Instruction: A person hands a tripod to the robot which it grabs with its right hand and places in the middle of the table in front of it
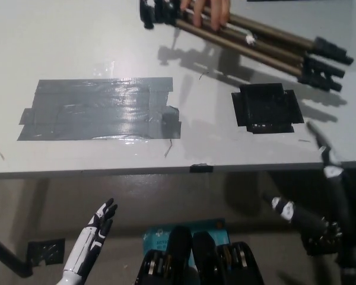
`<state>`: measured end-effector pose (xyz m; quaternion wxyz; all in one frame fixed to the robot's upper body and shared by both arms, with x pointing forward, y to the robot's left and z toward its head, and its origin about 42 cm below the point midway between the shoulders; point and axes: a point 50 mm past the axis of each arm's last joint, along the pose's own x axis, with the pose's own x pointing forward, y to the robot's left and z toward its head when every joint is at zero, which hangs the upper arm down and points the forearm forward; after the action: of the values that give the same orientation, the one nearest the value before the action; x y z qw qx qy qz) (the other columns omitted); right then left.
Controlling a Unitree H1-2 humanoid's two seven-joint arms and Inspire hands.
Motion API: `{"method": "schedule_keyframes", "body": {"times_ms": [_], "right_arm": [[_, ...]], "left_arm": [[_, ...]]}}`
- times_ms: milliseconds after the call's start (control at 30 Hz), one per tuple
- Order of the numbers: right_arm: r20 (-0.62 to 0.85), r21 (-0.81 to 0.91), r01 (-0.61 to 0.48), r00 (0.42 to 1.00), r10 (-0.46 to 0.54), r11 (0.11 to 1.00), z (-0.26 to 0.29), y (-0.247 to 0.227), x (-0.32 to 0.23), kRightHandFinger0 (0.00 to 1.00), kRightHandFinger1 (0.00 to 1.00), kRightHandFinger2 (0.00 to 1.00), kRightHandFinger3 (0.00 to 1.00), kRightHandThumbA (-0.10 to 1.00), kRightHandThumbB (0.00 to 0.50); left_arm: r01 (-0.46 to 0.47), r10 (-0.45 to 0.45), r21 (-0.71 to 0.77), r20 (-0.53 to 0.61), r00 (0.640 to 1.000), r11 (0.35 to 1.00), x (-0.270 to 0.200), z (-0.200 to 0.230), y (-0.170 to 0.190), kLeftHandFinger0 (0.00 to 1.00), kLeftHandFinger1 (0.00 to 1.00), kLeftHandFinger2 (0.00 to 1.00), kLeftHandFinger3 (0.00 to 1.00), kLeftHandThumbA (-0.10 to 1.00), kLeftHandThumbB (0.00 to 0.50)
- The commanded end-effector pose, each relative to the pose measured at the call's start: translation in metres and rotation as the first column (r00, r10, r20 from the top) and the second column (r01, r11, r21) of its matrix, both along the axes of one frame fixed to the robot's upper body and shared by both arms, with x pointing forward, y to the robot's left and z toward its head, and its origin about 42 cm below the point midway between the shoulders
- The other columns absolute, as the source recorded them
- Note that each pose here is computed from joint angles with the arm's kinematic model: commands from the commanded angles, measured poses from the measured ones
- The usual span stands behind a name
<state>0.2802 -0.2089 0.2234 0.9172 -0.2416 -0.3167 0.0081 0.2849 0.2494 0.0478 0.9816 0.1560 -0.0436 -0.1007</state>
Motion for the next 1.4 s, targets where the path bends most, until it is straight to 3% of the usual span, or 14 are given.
{"method": "schedule_keyframes", "body": {"times_ms": [0, 133, 233, 333, 567, 700, 900, 933, 1000, 1233, 1367], "right_arm": [[0.212, -0.173, 0.161, 0.970, -0.123, 0.972, 0.080, 0.001, 0.015, 1.00, 1.00, 1.00, 1.00, 0.98, 0.379], [0.211, -0.228, 0.214, 0.963, -0.166, 0.950, 0.108, 0.010, 0.043, 1.00, 1.00, 1.00, 1.00, 1.00, 0.409], [0.234, -0.287, 0.275, 0.949, -0.211, 0.918, 0.126, 0.016, 0.069, 1.00, 1.00, 1.00, 1.00, 0.99, 0.391], [0.214, -0.326, 0.299, 0.947, -0.238, 0.897, 0.143, 0.023, 0.098, 1.00, 1.00, 1.00, 1.00, 0.98, 0.404], [0.127, -0.404, 0.311, 0.950, -0.284, 0.860, 0.161, 0.029, 0.165, 1.00, 1.00, 1.00, 1.00, 0.95, 0.428], [0.053, -0.452, 0.303, 0.948, -0.314, 0.839, 0.159, 0.028, 0.194, 1.00, 1.00, 1.00, 1.00, 0.99, 0.435], [-0.108, -0.494, 0.238, 0.938, -0.331, 0.836, 0.148, 0.031, 0.234, 1.00, 1.00, 1.00, 1.00, 1.00, 0.449], [-0.146, -0.507, 0.215, 0.933, -0.329, 0.835, 0.144, 0.030, 0.241, 1.00, 1.00, 1.00, 1.00, 1.00, 0.482], [-0.198, -0.524, 0.185, 0.923, -0.330, 0.831, 0.138, 0.029, 0.250, 1.00, 1.00, 1.00, 1.00, 1.00, 0.499], [-0.343, -0.517, 0.053, 0.902, -0.263, 0.855, 0.135, 0.024, 0.264, 1.00, 1.00, 1.00, 1.00, 1.00, 0.500], [-0.360, -0.549, 0.043, 0.889, -0.282, 0.834, 0.142, 0.024, 0.273, 1.00, 1.00, 1.00, 1.00, 1.00, 0.500]], "left_arm": [[0.056, -0.057, 0.010, 0.098, 0.994, 0.998, 0.002, 0.013, 0.002, 1.00, 1.00, 1.00, 1.00, 1.00, 0.300], [0.056, -0.056, 0.006, 0.102, 0.993, 0.998, 0.005, 0.015, 0.002, 1.00, 1.00, 1.00, 1.00, 1.00, 0.300], [0.056, -0.057, 0.006, 0.106, 0.993, 0.998, 0.008, 0.016, 0.002, 1.00, 1.00, 1.00, 1.00, 1.00, 0.310], [0.058, -0.059, 0.009, 0.109, 0.992, 0.998, 0.010, 0.017, 0.001, 1.00, 1.00, 1.00, 1.00, 1.00, 0.300], [0.061, -0.062, 0.011, 0.115, 0.991, 0.998, 0.013, 0.019, 0.000, 1.00, 1.00, 1.00, 1.00, 1.00, 0.304], [0.067, -0.069, 0.018, 0.123, 0.990, 0.998, 0.015, 0.021, 0.000, 1.00, 1.00, 1.00, 1.00, 1.00, 0.303], [0.064, -0.067, 0.024, 0.122, 0.990, 0.998, 0.020, 0.025, 0.000, 1.00, 1.00, 1.00, 1.00, 1.00, 0.302], [0.066, -0.069, 0.024, 0.125, 0.990, 0.998, 0.020, 0.025, -0.001, 1.00, 1.00, 1.00, 1.00, 1.00, 0.297], [0.069, -0.072, 0.025, 0.128, 0.989, 0.997, 0.020, 0.025, -0.001, 1.00, 1.00, 1.00, 1.00, 1.00, 0.295], [0.079, -0.083, 0.029, 0.145, 0.986, 0.996, 0.025, 0.028, -0.001, 0.99, 1.00, 1.00, 1.00, 1.00, 0.264], [0.079, -0.082, 0.026, 0.147, 0.986, 0.997, 0.027, 0.029, -0.001, 0.97, 1.00, 1.00, 1.00, 1.00, 0.266]]}}
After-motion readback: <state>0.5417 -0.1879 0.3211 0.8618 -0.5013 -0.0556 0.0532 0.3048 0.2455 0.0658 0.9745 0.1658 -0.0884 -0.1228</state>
